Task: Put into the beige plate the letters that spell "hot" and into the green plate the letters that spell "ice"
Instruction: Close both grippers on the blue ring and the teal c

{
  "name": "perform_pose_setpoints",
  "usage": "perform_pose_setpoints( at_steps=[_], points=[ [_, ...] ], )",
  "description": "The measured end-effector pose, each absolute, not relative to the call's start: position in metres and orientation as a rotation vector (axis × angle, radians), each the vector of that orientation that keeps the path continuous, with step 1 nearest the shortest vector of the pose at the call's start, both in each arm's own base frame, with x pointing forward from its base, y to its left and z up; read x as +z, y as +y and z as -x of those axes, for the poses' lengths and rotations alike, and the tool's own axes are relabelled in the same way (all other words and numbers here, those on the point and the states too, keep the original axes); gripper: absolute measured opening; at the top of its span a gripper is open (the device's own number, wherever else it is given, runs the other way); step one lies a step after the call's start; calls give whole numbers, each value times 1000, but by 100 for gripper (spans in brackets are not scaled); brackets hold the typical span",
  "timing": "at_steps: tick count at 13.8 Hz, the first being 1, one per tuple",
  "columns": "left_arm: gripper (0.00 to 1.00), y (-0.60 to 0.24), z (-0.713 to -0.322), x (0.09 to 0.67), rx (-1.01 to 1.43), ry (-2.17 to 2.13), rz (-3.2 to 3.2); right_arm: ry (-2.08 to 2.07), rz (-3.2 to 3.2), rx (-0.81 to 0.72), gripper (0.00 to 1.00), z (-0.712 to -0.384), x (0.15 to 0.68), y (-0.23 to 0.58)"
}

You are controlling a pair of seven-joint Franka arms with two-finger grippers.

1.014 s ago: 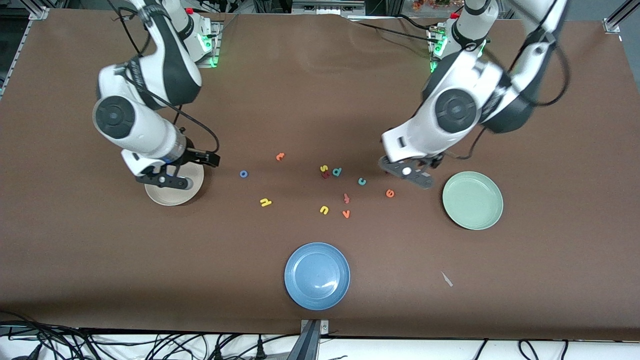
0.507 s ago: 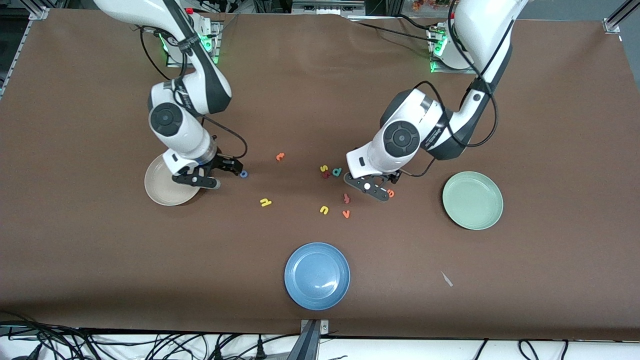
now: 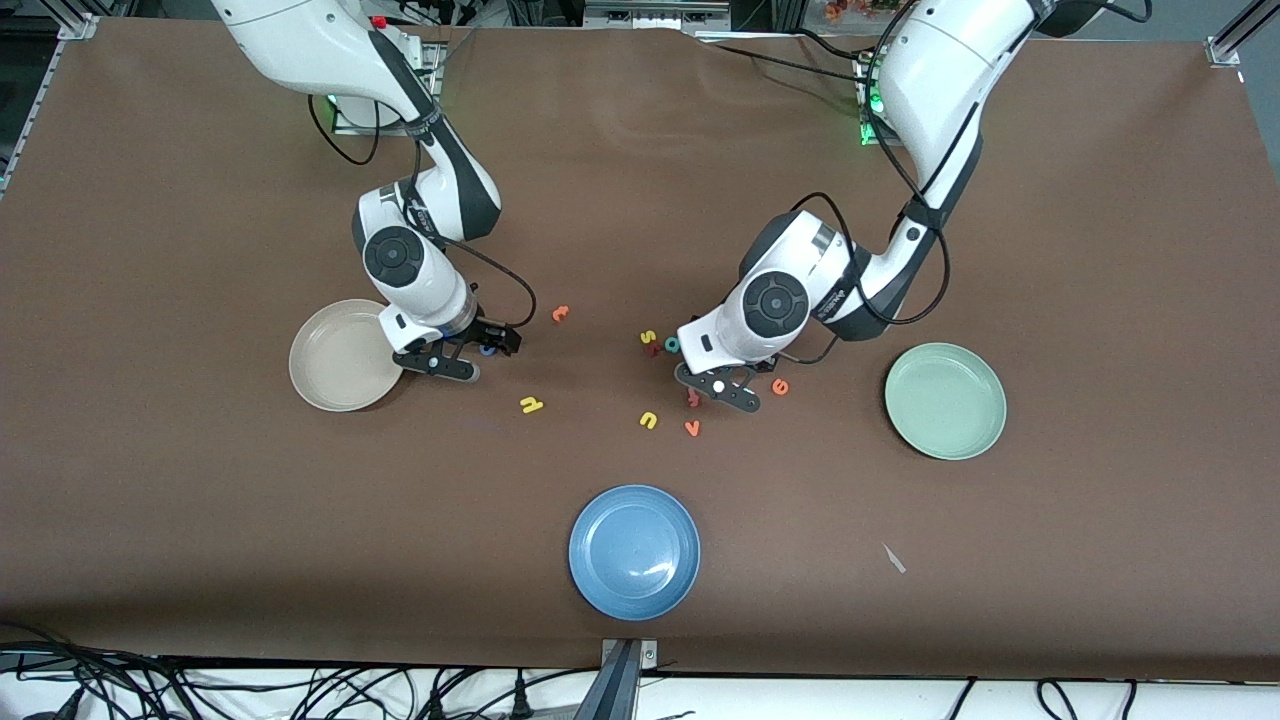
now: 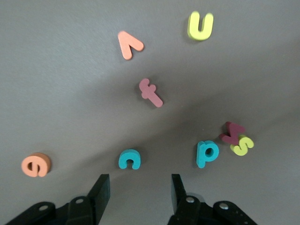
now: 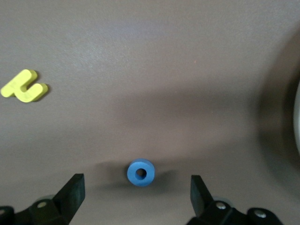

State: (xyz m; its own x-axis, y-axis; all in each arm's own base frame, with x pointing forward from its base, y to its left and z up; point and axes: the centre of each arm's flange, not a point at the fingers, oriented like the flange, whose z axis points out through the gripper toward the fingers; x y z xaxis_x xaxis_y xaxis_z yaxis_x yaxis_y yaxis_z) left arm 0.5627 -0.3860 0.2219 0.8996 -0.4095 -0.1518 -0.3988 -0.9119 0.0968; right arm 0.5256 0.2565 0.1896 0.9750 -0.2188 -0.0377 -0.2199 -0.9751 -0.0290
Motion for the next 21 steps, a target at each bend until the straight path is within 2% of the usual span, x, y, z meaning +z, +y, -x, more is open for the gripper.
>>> perform_pose_setpoints(
  at_steps=[4,6,7,8,9,11,13,14,15,16,17,18,21],
  points=[
    [60,-395,-554,207,-213,-692,-3080,344,3094,66,99,-524,184,256],
    [60,-394,-556,201,-190,-685,-3075,343,3097,74,95,-523,181,256],
    [60,-393,-557,197,-178,-681,-3072,343,3099,78,89,-523,179,256],
    [60,-392,-557,191,-169,-678,-3069,342,3100,82,89,-522,177,257],
    [60,-392,-556,187,-165,-678,-3066,340,3101,83,79,-522,176,257],
    [60,-391,-553,179,-175,-678,-3066,339,3101,84,73,-521,176,258],
    [60,-389,-550,174,-191,-680,-3068,337,3102,86,57,-521,176,258],
    [59,-388,-548,172,-197,-681,-3069,337,3102,86,57,-521,175,258],
    [58,-388,-547,170,-202,-683,-3070,337,3102,85,48,-521,176,258],
    [50,-388,-548,171,-199,-685,-3070,336,3102,84,48,-521,176,258],
    [37,-388,-548,173,-195,-688,-3070,336,3101,83,43,-522,176,258],
    [26,-388,-548,173,-194,-695,-3069,337,3101,82,43,-522,177,258],
    [25,-388,-548,175,-193,-702,-3069,337,3100,78,33,-523,177,258]
  ],
)
